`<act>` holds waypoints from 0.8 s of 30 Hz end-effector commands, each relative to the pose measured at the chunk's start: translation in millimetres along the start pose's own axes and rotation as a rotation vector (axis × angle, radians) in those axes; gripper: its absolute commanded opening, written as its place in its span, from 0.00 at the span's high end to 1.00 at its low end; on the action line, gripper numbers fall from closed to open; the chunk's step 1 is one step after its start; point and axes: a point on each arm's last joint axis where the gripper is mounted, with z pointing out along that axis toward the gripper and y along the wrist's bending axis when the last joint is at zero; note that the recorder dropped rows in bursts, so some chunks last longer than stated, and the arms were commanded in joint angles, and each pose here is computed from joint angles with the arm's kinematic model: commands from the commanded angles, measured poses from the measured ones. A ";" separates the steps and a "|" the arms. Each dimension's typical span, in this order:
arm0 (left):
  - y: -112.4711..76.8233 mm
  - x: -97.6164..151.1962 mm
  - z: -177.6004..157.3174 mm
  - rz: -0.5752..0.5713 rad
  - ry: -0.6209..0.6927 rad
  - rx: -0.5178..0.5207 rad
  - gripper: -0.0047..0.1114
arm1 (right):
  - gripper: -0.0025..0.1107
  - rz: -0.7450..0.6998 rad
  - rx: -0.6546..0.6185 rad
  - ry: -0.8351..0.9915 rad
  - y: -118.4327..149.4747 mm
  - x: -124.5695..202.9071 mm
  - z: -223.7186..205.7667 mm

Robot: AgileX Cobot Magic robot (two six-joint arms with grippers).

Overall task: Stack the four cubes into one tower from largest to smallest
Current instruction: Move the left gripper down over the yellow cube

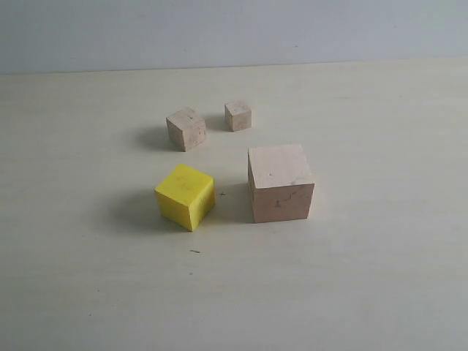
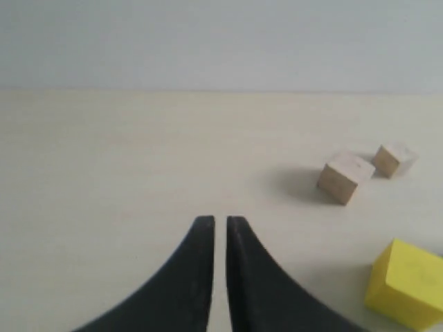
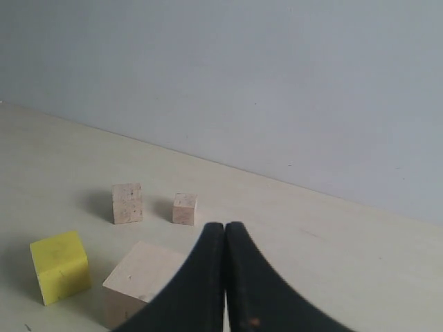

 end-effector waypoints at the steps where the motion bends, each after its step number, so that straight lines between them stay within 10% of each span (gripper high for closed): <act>1: -11.4 10.0 26.6 0.055 0.148 0.063 0.63 | 0.98 -0.004 -0.004 -0.013 0.3 -0.2 -0.3; 6: -28.5 22.7 60.3 0.152 0.320 0.129 0.28 | 0.98 -0.004 -0.007 -0.019 0.6 -0.7 -0.3; 24: -134.3 5.7 169.5 0.363 0.700 0.295 0.27 | 0.98 -0.004 -0.010 -0.026 0.9 -1.3 -0.3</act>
